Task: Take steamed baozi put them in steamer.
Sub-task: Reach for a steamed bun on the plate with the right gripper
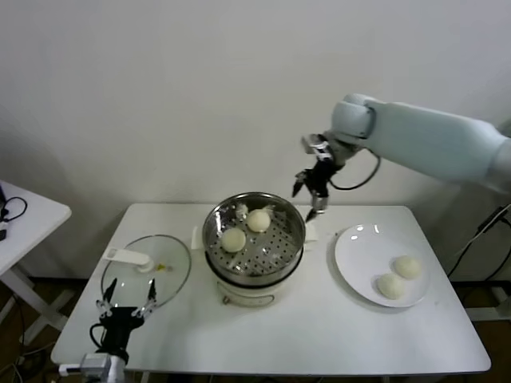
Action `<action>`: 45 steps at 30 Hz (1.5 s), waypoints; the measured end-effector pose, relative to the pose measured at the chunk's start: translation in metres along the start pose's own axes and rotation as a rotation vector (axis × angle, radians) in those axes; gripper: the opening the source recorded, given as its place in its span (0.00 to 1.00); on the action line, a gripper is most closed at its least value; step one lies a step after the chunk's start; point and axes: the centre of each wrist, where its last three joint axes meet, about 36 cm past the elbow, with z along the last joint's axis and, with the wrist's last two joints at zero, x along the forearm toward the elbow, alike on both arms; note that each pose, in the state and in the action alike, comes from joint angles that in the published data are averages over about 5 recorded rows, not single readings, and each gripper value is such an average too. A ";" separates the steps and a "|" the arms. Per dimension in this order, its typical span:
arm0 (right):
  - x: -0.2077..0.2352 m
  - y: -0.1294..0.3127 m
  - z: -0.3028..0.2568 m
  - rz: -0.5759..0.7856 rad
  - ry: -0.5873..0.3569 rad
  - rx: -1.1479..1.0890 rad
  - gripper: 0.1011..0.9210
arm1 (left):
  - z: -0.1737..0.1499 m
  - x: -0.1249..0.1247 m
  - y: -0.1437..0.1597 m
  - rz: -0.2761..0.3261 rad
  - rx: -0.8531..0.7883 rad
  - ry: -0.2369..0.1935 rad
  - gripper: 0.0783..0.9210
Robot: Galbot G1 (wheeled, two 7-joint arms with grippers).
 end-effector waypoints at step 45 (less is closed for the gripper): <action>-0.170 0.150 0.212 -0.061 0.171 -0.248 0.88 | 0.008 0.009 -0.001 -0.016 0.017 0.030 0.88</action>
